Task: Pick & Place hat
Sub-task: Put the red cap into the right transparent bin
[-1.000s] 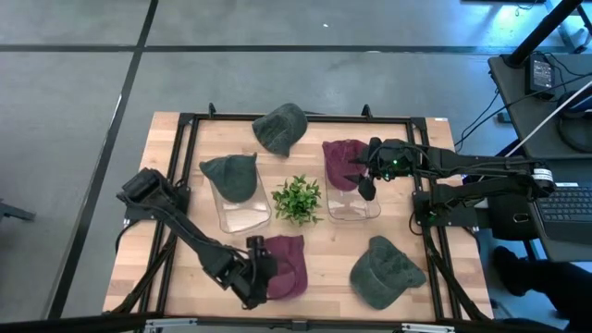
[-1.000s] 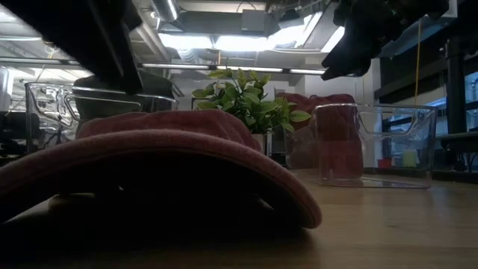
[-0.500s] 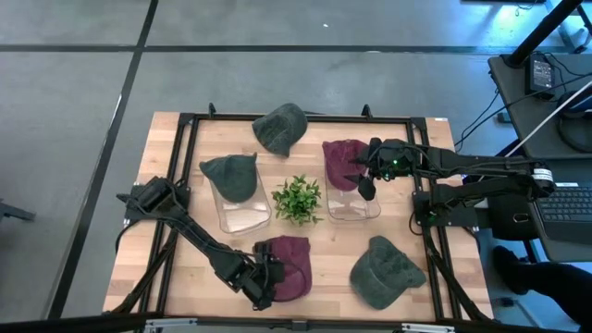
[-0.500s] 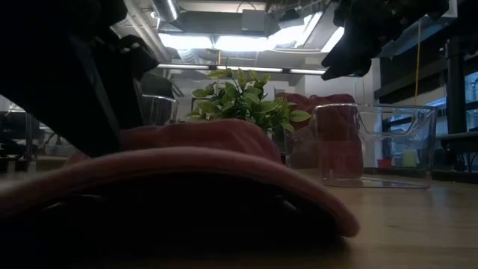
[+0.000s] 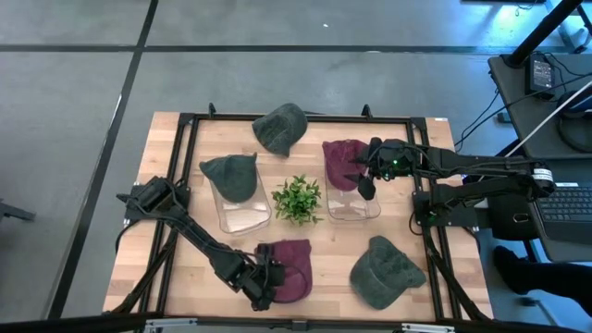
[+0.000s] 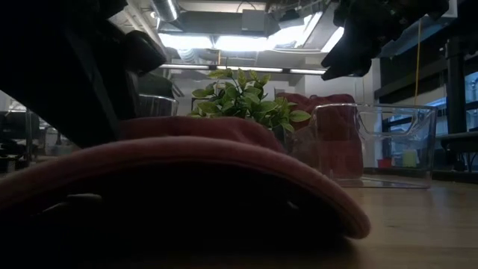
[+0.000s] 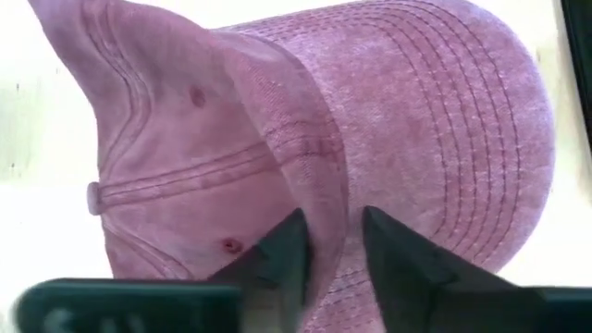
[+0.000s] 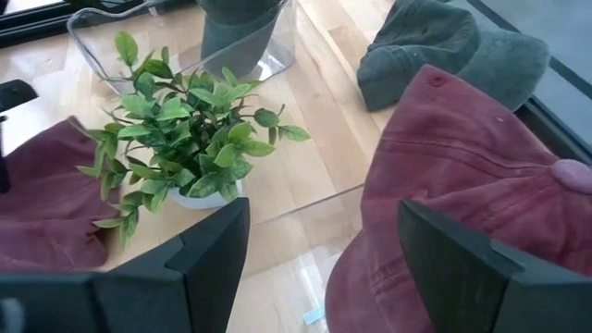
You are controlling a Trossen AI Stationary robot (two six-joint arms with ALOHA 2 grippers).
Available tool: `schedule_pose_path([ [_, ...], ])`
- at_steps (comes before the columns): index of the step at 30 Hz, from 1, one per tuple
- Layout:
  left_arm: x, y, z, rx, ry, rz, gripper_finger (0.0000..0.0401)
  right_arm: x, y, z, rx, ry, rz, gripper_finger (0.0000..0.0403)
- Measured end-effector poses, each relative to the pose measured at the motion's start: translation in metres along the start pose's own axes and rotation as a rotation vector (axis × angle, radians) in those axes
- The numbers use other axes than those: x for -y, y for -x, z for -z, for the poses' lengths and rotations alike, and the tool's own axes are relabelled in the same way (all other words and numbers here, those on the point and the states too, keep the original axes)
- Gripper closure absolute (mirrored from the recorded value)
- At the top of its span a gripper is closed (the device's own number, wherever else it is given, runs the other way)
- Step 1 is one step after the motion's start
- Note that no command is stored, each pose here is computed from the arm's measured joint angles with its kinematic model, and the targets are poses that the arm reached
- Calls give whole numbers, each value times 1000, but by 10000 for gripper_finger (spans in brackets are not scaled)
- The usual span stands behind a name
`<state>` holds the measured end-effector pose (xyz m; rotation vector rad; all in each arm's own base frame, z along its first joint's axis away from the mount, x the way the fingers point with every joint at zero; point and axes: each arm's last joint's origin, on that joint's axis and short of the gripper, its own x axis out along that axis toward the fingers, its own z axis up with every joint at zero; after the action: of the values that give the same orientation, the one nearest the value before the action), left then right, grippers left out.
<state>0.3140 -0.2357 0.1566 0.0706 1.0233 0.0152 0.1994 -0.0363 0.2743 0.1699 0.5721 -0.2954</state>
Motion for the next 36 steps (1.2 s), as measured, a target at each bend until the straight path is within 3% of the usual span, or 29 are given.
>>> schedule_pose_path([
  [6, -2, 3, 0, -9, -41, -6, 390, 0, 0, 0, 1, 0, 3, 132],
  [13, -12, 34, -5, 3, -61, -11, 396, -4, 0, 0, -13, -79, -122, 132],
  [19, -27, 74, -20, 124, -232, -24, 396, -6, 1, -1, -21, -160, -189, 132],
  [26, -65, 117, -43, 286, -310, -162, 397, -11, 3, -10, 11, -316, -369, 132],
  [31, -88, 142, -50, 330, -532, -289, 397, -16, 8, -27, 130, -384, -534, 132],
  [36, -116, 145, -59, 271, -711, -474, 397, -16, 15, -44, 264, -443, -661, 132],
])
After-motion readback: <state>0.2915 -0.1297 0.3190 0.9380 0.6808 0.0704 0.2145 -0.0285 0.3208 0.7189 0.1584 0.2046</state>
